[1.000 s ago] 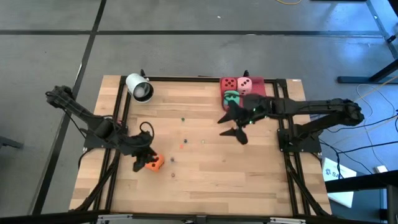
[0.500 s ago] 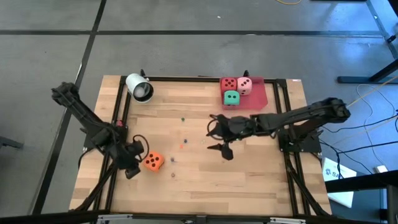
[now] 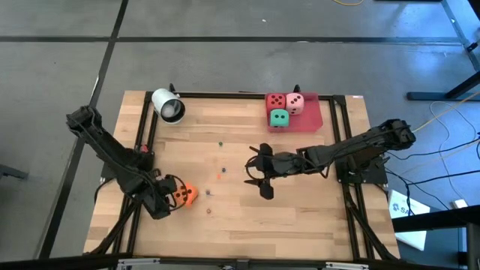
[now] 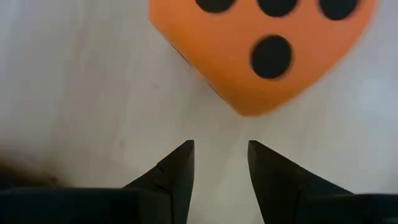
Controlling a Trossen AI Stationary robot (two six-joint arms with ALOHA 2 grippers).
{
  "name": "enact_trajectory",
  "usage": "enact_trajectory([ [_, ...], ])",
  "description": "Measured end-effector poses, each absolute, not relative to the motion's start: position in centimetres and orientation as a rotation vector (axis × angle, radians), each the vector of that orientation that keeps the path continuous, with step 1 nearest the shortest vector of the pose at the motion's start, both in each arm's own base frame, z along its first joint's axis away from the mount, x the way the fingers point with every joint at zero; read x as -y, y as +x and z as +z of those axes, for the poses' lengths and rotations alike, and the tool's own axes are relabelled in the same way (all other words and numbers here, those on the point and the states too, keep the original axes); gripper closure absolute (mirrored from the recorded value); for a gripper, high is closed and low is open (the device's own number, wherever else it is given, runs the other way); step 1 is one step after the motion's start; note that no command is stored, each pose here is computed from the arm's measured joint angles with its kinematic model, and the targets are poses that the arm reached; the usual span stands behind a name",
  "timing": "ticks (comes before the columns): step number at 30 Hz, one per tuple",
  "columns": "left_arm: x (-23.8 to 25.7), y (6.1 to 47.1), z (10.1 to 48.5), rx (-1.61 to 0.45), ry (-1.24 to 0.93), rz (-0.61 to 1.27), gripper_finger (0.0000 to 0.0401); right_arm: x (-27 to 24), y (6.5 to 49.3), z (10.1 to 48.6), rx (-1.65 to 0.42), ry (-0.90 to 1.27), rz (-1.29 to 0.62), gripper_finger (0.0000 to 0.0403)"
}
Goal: Pick & Place Dice
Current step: Put the large orange dice into the red bin
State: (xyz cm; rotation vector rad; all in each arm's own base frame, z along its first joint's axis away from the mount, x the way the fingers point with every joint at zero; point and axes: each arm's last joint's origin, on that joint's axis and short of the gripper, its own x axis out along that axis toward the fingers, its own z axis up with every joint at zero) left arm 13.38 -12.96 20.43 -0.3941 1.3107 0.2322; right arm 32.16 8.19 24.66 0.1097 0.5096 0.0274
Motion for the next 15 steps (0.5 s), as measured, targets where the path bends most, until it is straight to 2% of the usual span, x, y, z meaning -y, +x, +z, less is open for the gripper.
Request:
enact_trajectory([
  [7,13.2,14.9,18.6,-1.326,-0.254,0.248,0.0258,-8.5,32.1,24.6,-0.51,0.125,0.015,0.0127],
  [15,12.4,18.4,18.0,-1.189,-0.149,0.15,0.0258,-8.5,32.1,24.6,-0.51,0.125,0.015,0.0127],
])
